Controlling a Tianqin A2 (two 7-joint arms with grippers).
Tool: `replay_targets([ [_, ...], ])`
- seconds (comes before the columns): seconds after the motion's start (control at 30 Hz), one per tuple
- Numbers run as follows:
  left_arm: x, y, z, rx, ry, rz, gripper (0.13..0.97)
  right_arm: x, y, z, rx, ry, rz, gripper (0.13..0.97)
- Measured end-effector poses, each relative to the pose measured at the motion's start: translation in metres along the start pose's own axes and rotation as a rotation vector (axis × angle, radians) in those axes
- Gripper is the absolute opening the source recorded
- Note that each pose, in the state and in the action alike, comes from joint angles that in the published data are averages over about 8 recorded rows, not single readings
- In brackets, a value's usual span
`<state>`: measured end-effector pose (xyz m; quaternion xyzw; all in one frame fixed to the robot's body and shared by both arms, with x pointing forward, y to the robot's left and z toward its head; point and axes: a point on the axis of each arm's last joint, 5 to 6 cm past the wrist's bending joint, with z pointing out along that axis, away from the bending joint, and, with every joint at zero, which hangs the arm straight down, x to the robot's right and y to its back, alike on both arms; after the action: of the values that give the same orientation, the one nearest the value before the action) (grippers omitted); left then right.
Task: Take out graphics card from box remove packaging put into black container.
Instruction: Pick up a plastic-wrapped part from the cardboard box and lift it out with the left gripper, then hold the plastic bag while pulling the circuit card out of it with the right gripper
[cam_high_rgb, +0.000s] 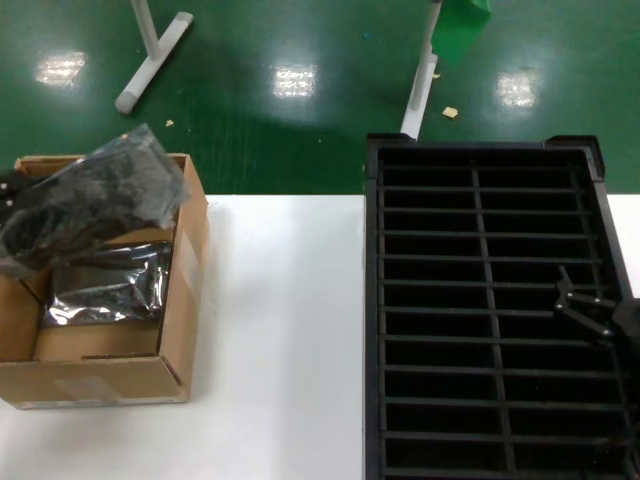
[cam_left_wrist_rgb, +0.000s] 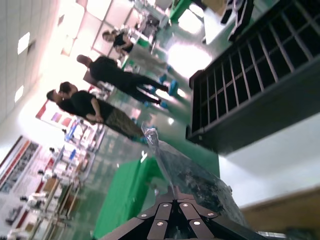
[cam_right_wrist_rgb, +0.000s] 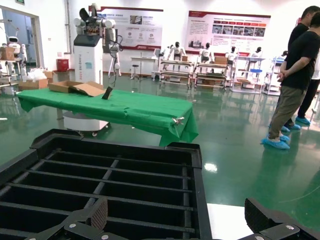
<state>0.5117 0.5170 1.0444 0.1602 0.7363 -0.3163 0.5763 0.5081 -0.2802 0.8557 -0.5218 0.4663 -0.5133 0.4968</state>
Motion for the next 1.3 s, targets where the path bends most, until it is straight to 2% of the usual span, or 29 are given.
replay_targets([
  [0.13,-0.0035,-0.0113,0.004,0.045,0.0,0.012,0.142,0.0,0.0,0.0,0.0,0.0,0.0,0.966],
  [0.27,-0.0019,-0.0262,0.013,0.093,0.007,0.023,0.142,0.0,0.0,0.0,0.0,0.0,0.0,0.966],
  [0.43,0.0045,-0.0464,0.027,0.15,0.028,0.031,0.142,0.0,0.0,0.0,0.0,0.0,0.0,0.965],
  [0.6,0.0114,-0.0684,0.047,0.2,0.056,0.032,0.142,0.002,-0.001,0.0,0.001,-0.013,0.002,0.963],
  [0.73,0.0168,-0.0844,0.062,0.241,0.078,0.025,0.142,0.006,-0.003,-0.002,0.002,-0.066,0.007,0.955],
  [0.83,0.0206,-0.0936,0.071,0.268,0.093,0.02,0.142,0.011,-0.005,-0.004,0.004,-0.138,0.007,0.934],
  [1.03,0.0264,-0.1052,0.083,0.306,0.121,0.015,0.142,0.022,-0.009,-0.006,0.017,-0.326,-0.012,0.889],
  [1.3,0.0302,-0.1085,0.09,0.343,0.147,0.023,0.142,0.039,-0.008,-0.003,0.031,-0.593,-0.051,0.776],
])
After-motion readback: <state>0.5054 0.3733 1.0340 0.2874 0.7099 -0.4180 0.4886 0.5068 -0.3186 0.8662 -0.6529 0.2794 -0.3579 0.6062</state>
